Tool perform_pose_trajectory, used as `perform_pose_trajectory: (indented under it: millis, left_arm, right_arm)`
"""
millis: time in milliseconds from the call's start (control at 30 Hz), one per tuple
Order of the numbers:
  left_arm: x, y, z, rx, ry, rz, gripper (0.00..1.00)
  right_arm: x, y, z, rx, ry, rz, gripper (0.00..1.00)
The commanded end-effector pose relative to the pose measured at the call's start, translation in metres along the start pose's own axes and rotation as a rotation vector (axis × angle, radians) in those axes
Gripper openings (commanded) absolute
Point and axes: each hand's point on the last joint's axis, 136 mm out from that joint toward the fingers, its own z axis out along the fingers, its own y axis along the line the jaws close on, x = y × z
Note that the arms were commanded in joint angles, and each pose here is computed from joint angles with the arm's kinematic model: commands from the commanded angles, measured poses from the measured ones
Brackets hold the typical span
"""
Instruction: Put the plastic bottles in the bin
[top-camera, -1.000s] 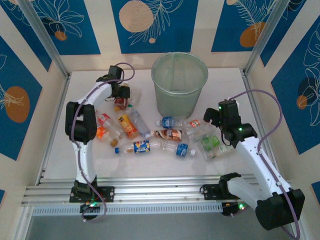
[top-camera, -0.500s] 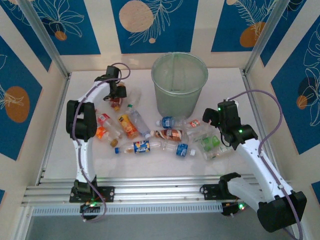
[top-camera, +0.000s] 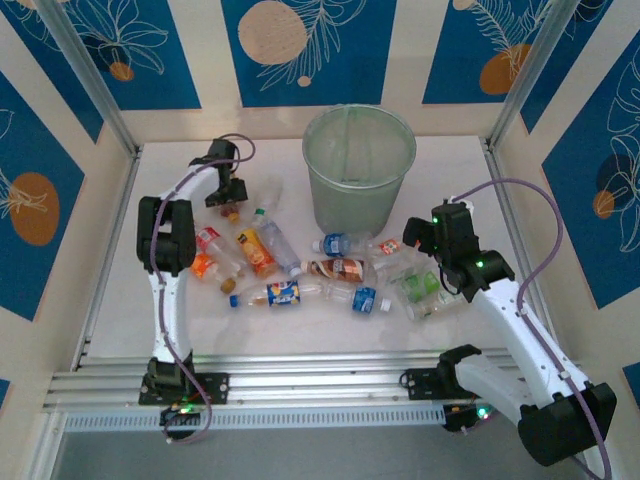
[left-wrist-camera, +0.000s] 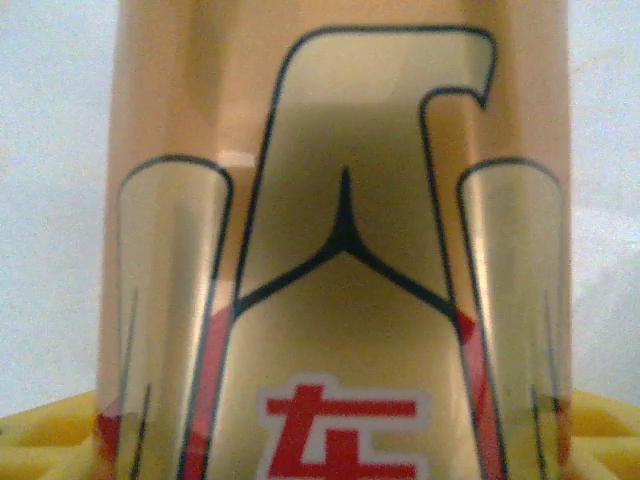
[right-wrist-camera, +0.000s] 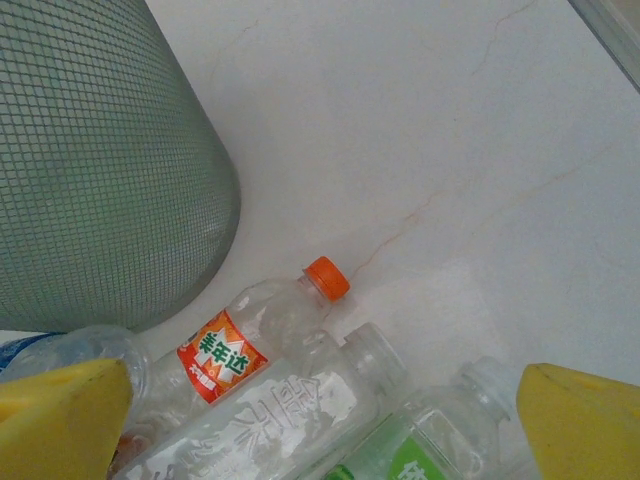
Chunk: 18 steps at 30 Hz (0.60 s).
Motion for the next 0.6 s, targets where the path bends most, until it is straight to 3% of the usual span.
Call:
perform_pose_trajectory:
  millis: [0,267,567]
  left_arm:
    - [-0.019,0.004,-0.014,0.000,-0.040,-0.022,0.61]
    - [-0.054,-0.002,-0.080,0.058,-0.170,-0.031,0.59]
    - [-0.079,-0.055,-0.222,0.247,-0.434,0.065,0.59]
  right_arm:
    - [-0.013,0.000,-0.009,0.004,-0.046,-0.004,0.99]
    - [-0.015,0.002,-0.011,-0.002,-0.052,-0.003,0.99]
    - [-0.011,0.001,-0.010,-0.001,-0.034,0.015,0.99]
